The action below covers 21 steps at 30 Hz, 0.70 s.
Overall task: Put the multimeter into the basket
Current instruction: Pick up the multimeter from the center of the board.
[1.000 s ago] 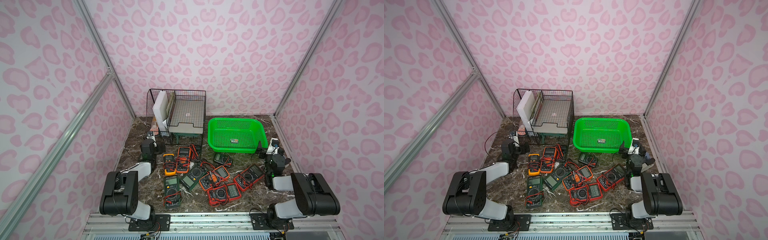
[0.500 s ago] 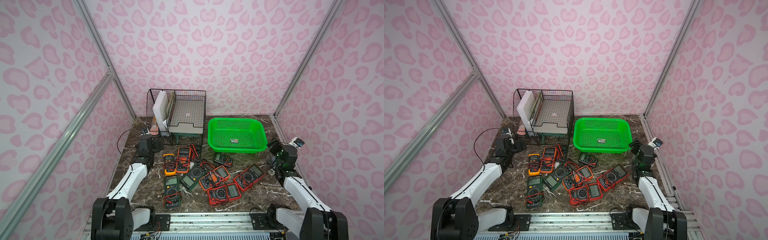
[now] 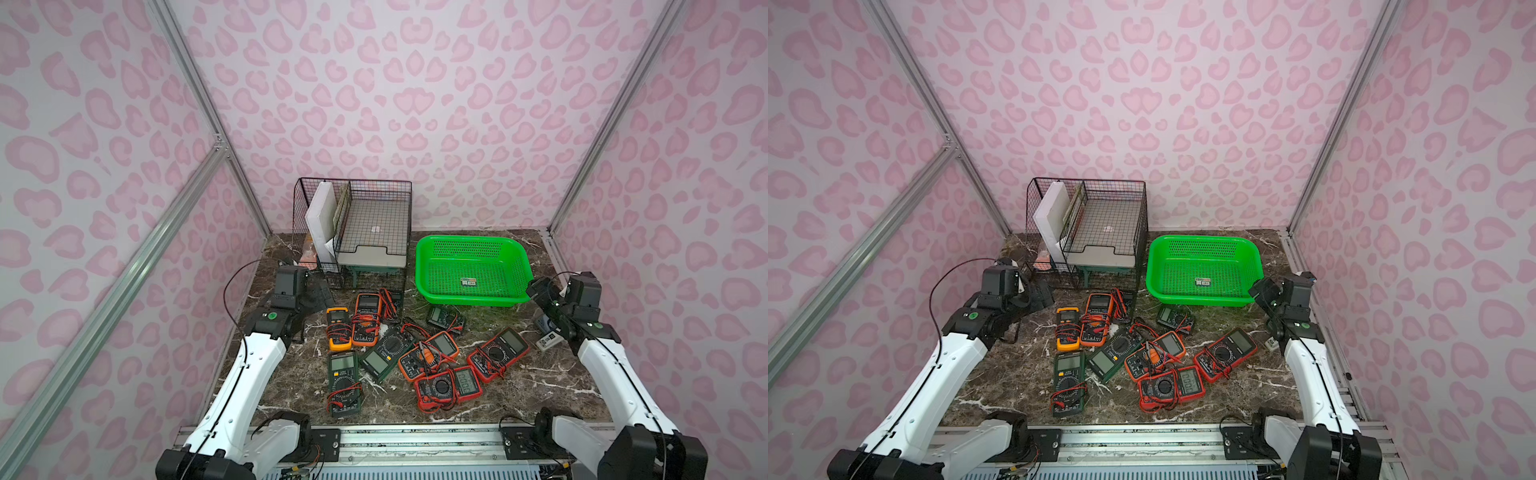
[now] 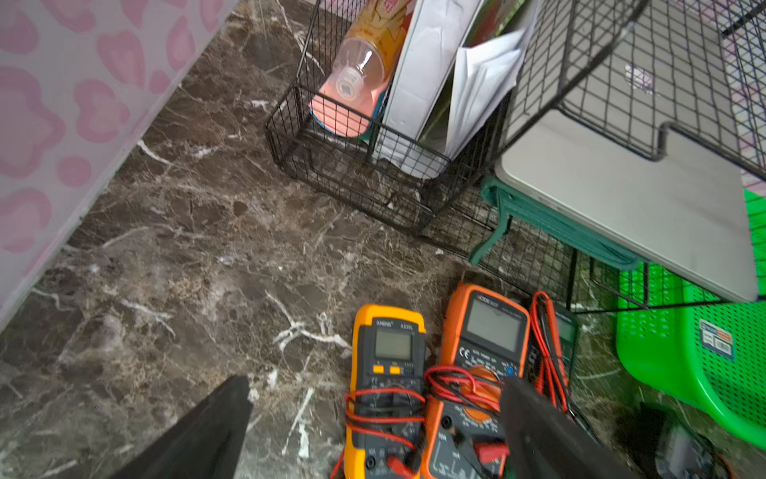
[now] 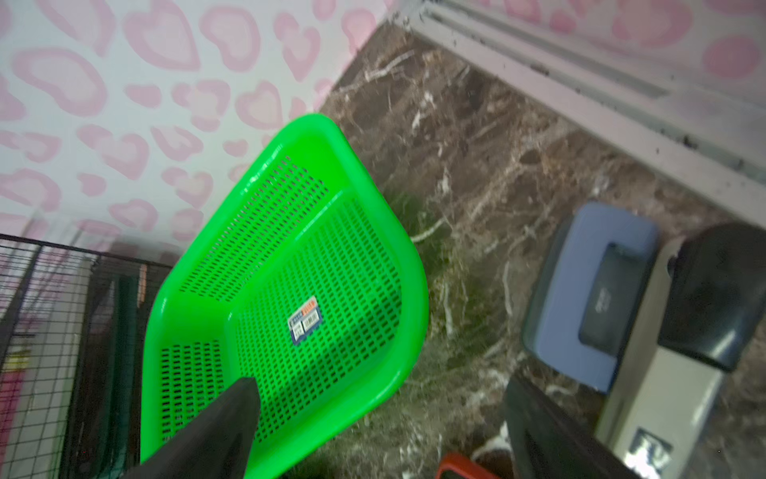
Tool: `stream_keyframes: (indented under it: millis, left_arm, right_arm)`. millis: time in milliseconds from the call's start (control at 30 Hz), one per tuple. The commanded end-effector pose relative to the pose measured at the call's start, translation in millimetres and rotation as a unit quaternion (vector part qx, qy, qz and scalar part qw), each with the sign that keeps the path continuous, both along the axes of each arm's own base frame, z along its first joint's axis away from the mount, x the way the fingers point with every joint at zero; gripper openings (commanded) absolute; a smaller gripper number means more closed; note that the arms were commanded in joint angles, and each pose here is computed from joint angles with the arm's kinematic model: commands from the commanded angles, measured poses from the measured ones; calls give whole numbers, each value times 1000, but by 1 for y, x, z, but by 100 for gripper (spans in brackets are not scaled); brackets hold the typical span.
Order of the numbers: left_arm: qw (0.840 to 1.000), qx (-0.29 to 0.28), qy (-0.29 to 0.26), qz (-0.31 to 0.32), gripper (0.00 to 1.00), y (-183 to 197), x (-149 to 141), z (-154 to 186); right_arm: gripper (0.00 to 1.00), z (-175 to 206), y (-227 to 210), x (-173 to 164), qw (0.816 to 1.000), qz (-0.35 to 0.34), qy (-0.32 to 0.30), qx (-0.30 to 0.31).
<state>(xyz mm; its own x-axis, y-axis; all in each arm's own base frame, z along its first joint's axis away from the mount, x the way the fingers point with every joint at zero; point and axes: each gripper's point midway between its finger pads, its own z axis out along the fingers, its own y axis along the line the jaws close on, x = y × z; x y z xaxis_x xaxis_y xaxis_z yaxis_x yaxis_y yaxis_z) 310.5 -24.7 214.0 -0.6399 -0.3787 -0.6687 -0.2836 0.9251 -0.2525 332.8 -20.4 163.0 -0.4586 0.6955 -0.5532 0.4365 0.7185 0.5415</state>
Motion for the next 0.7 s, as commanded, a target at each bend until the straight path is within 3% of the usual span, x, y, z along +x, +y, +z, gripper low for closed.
stream_keyframes:
  millis: [0,433,667]
  left_arm:
    - [998,-24,56,-24,98,-15,-25,-11]
    - [984,-3,135,-113,98,-69,-43,-26]
    - [975,-2,165,-146,99,-93,-51,-30]
  right_arm:
    - [96,-39,16,-44,992,14,125,28]
    - [100,-67,65,-120,971,40,236,18]
    - [99,-77,78,-144,961,9,266,71]
